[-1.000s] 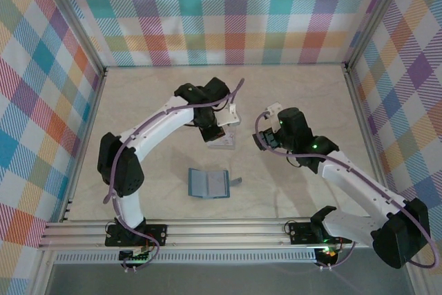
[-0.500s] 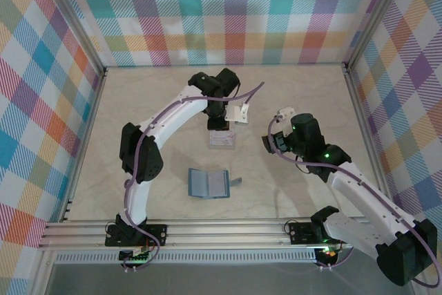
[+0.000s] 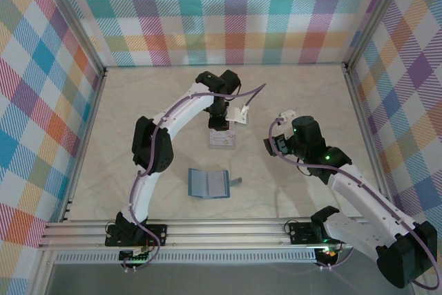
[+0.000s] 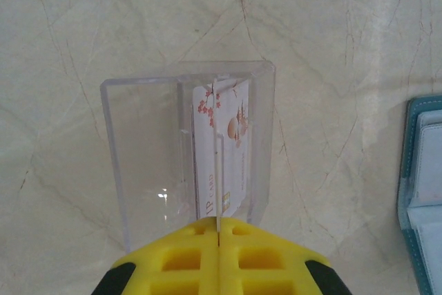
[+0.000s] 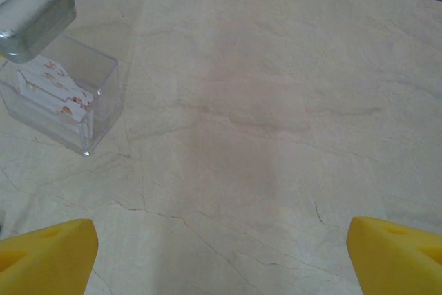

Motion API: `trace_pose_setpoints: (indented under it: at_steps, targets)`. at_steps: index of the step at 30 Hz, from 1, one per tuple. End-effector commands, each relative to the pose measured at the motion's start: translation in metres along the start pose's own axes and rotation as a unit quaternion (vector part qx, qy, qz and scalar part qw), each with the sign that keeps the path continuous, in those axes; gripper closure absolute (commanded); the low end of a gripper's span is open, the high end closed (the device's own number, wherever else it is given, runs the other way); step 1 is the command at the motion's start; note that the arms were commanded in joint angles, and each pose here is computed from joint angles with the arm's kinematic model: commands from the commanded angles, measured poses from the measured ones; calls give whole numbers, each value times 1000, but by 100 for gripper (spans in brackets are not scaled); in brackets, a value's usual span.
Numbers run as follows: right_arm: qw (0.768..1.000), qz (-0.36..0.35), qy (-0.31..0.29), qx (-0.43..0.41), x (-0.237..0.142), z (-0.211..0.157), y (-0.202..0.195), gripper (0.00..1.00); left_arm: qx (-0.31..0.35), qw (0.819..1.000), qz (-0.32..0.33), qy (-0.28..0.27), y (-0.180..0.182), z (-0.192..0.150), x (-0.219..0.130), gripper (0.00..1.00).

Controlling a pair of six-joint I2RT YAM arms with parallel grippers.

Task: Take the credit cards out of the card holder

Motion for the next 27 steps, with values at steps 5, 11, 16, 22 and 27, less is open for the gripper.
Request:
trace_pose_setpoints:
  at_steps: [5,11,16,22,27]
  targets:
    - [1000,4,4,-2,5,-5,1,7,0,999,-31,17,-3,-10,9,100]
    - [1000,4,5,-2,5,-5,0,7,-3,998,-57,30,-9,-16,18,100]
    - [1000,3,5,-2,6,-6,0,7,-5,997,-76,29,-14,-16,23,100]
    - [1000,3,2,-2,5,-5,0,7,-13,999,-41,32,1,-14,28,95]
    - [1000,4,1,-2,5,-3,0,7,-16,999,18,33,23,-13,22,73]
Point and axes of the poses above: each hand's point on the last joint's axis, 136 mm out from that joint toward the fingers, its own x axis out along the fingers, its own y axis along the line the jaws close on, z = x × y, the point moved 2 cm from there along -x, back along the fingers, and after that the axes turned 2 degrees about -x, right-handed, at the moved point
